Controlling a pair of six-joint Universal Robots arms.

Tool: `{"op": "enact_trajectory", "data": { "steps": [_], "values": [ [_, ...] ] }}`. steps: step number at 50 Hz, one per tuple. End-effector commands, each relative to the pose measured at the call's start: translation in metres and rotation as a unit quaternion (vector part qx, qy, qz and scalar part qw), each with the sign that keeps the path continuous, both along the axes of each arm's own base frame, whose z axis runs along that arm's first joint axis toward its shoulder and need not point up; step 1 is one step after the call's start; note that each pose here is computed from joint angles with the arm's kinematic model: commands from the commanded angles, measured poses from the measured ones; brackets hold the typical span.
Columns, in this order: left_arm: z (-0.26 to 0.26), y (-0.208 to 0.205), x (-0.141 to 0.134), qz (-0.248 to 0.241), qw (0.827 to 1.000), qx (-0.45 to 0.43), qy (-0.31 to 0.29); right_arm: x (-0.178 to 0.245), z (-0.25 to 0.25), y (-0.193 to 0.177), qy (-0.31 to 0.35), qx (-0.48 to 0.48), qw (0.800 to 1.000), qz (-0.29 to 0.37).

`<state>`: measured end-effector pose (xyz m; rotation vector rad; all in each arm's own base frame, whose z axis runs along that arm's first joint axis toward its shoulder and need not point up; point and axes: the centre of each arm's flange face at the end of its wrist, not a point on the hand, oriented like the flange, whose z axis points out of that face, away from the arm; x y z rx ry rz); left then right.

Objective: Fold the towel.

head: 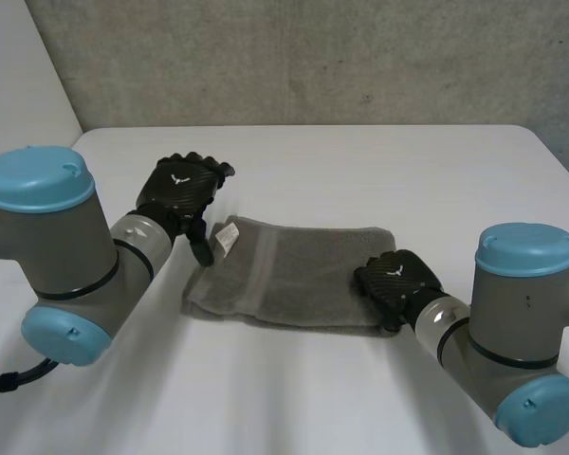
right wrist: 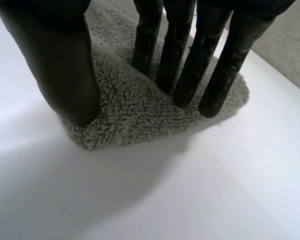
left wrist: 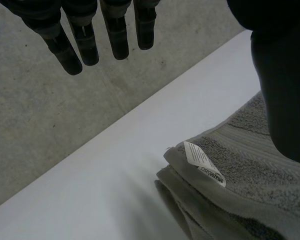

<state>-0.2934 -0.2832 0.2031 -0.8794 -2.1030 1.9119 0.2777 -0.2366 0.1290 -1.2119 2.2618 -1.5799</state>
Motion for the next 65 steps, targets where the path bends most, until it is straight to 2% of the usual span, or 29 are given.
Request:
{"op": "enact_trajectory", "data": {
  "steps": [1, 8, 15, 17, 18, 20, 23, 25, 26, 27, 29, 30, 31, 32, 34, 35, 37, 38, 40, 43, 49, 50, 51, 53, 54, 56, 61, 65],
  "values": [
    [-0.001, -0.003, 0.004, 0.006, 1.000, 0.001, -0.001, -0.007, 0.000, -0.007, 0.025, -0.014, 0.999, -0.018],
    [0.000, -0.003, 0.003, 0.006, 1.000, 0.000, 0.000, -0.008, -0.002, -0.006, 0.026, -0.014, 0.999, -0.021],
    [-0.001, -0.002, 0.003, 0.005, 1.000, 0.002, -0.001, -0.022, 0.003, -0.017, 0.048, -0.028, 0.997, -0.053],
    [-0.001, -0.001, 0.003, 0.007, 1.000, 0.007, 0.004, -0.032, 0.011, -0.024, 0.093, -0.055, 0.993, -0.051],
    [-0.001, -0.001, 0.003, 0.007, 1.000, 0.007, 0.004, -0.032, 0.011, -0.024, 0.093, -0.055, 0.993, -0.051],
    [0.001, -0.002, 0.004, 0.010, 1.000, 0.009, 0.012, -0.038, 0.021, -0.029, 0.153, -0.098, 0.983, -0.031],
    [0.004, -0.003, 0.004, 0.011, 1.000, 0.008, 0.019, -0.036, 0.027, -0.032, 0.173, -0.124, 0.977, -0.016],
    [0.013, -0.006, 0.005, 0.015, 0.999, -0.001, 0.031, -0.025, 0.043, -0.037, 0.185, -0.176, 0.967, 0.003],
    [0.016, -0.008, 0.006, 0.016, 0.999, -0.005, 0.035, -0.006, 0.054, -0.031, 0.170, -0.200, 0.964, 0.024],
    [0.016, -0.008, 0.006, 0.016, 0.999, -0.005, 0.035, -0.006, 0.054, -0.031, 0.170, -0.201, 0.964, 0.025],
    [0.022, -0.011, 0.005, 0.019, 0.999, -0.009, 0.048, 0.040, 0.071, -0.006, 0.130, -0.245, 0.957, 0.087],
    [0.022, -0.011, 0.005, 0.019, 0.999, -0.009, 0.048, 0.040, 0.071, -0.006, 0.129, -0.246, 0.957, 0.087],
    [0.024, -0.011, 0.005, 0.020, 0.998, -0.008, 0.056, 0.062, 0.067, 0.005, 0.115, -0.256, 0.952, 0.120],
    [0.024, -0.011, 0.005, 0.020, 0.998, -0.008, 0.056, 0.062, 0.066, 0.006, 0.115, -0.256, 0.952, 0.120],
    [0.025, -0.012, 0.005, 0.024, 0.997, 0.000, 0.073, 0.096, 0.044, 0.036, 0.098, -0.260, 0.939, 0.202],
    [0.025, -0.012, 0.005, 0.024, 0.997, 0.000, 0.074, 0.096, 0.044, 0.037, 0.098, -0.260, 0.939, 0.203],
    [0.025, -0.014, 0.008, 0.031, 0.995, 0.011, 0.092, 0.116, 0.027, 0.070, 0.086, -0.257, 0.918, 0.288],
    [0.025, -0.014, 0.008, 0.031, 0.995, 0.011, 0.092, 0.116, 0.027, 0.071, 0.086, -0.257, 0.918, 0.289],
    [0.025, -0.016, 0.010, 0.036, 0.994, 0.015, 0.099, 0.125, 0.025, 0.091, 0.072, -0.260, 0.904, 0.332],
    [0.024, -0.018, 0.013, 0.043, 0.993, 0.021, 0.107, 0.125, 0.025, 0.092, 0.069, -0.259, 0.904, 0.333],
    [0.022, -0.017, 0.013, 0.043, 0.993, 0.025, 0.107, 0.118, 0.028, 0.083, 0.059, -0.233, 0.927, 0.289],
    [0.022, -0.016, 0.012, 0.041, 0.993, 0.025, 0.108, 0.114, 0.036, 0.080, 0.041, -0.220, 0.936, 0.270],
    [0.022, -0.016, 0.012, 0.041, 0.993, 0.025, 0.108, 0.114, 0.036, 0.080, 0.041, -0.220, 0.937, 0.270],
    [0.023, -0.014, 0.009, 0.035, 0.993, 0.025, 0.108, 0.096, 0.067, 0.060, -0.019, -0.200, 0.957, 0.210],
    [0.023, -0.014, 0.009, 0.035, 0.993, 0.025, 0.108, 0.096, 0.067, 0.060, -0.020, -0.199, 0.957, 0.209],
    [0.023, -0.013, 0.007, 0.032, 0.993, 0.025, 0.109, 0.075, 0.088, 0.041, -0.083, -0.168, 0.971, 0.151],
    [0.021, -0.005, -0.005, 0.015, 0.994, 0.026, 0.109, 0.056, 0.107, 0.021, -0.149, -0.130, 0.976, 0.090],
    [0.015, 0.003, -0.017, -0.002, 0.994, 0.035, 0.107, 0.046, 0.107, 0.014, -0.150, -0.109, 0.980, 0.069]
  ]
}}
